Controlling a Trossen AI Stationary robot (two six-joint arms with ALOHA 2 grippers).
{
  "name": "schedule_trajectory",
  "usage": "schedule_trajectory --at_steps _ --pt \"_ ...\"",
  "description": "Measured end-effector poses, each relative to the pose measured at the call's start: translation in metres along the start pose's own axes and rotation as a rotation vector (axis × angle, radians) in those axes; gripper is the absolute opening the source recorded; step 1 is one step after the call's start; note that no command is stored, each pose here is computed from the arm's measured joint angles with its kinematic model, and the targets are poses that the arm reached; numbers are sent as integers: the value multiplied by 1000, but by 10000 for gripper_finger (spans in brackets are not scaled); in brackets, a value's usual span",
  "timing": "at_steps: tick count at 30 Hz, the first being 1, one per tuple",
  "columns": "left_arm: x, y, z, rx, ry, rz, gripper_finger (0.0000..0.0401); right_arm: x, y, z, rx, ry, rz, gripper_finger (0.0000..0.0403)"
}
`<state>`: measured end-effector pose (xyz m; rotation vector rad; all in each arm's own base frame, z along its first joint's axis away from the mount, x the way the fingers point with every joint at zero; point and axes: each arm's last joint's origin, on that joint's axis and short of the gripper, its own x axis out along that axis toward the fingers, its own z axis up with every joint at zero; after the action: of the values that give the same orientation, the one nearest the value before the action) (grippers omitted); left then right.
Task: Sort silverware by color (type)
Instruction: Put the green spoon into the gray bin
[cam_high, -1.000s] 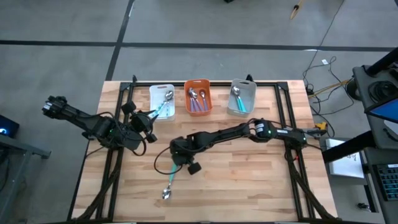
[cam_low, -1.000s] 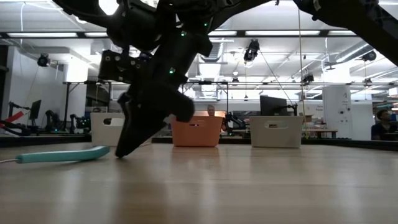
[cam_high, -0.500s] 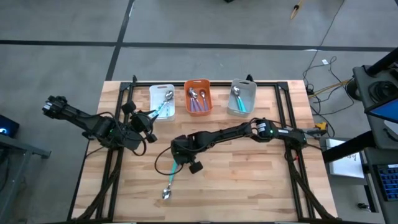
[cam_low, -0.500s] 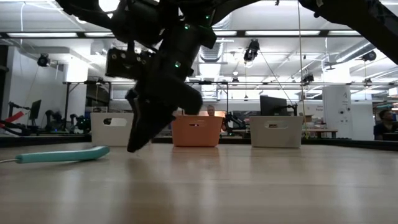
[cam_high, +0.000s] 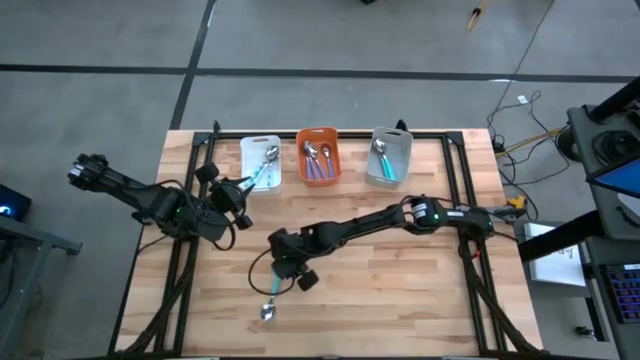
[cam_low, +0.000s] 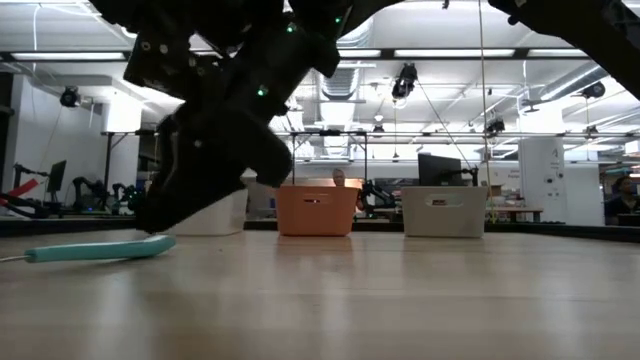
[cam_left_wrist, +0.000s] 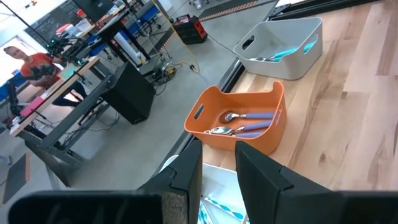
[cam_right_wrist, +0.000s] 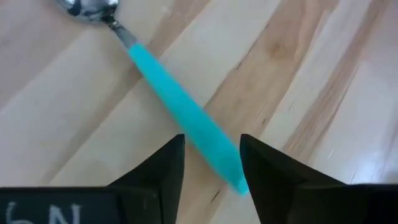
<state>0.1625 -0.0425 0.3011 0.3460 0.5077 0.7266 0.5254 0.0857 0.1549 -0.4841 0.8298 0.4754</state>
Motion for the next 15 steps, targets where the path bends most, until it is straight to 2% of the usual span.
schedule_trajectory --at_steps 5,10,15 --pt "0 0 0 5 0 0 78 7 -7 -1 -37 -87 29 149" --pt "1 -2 -1 17 5 2 78 25 -15 -17 24 -81 26 148" --pt "3 -4 -1 29 8 16 78 41 -16 -28 108 -101 84 148"
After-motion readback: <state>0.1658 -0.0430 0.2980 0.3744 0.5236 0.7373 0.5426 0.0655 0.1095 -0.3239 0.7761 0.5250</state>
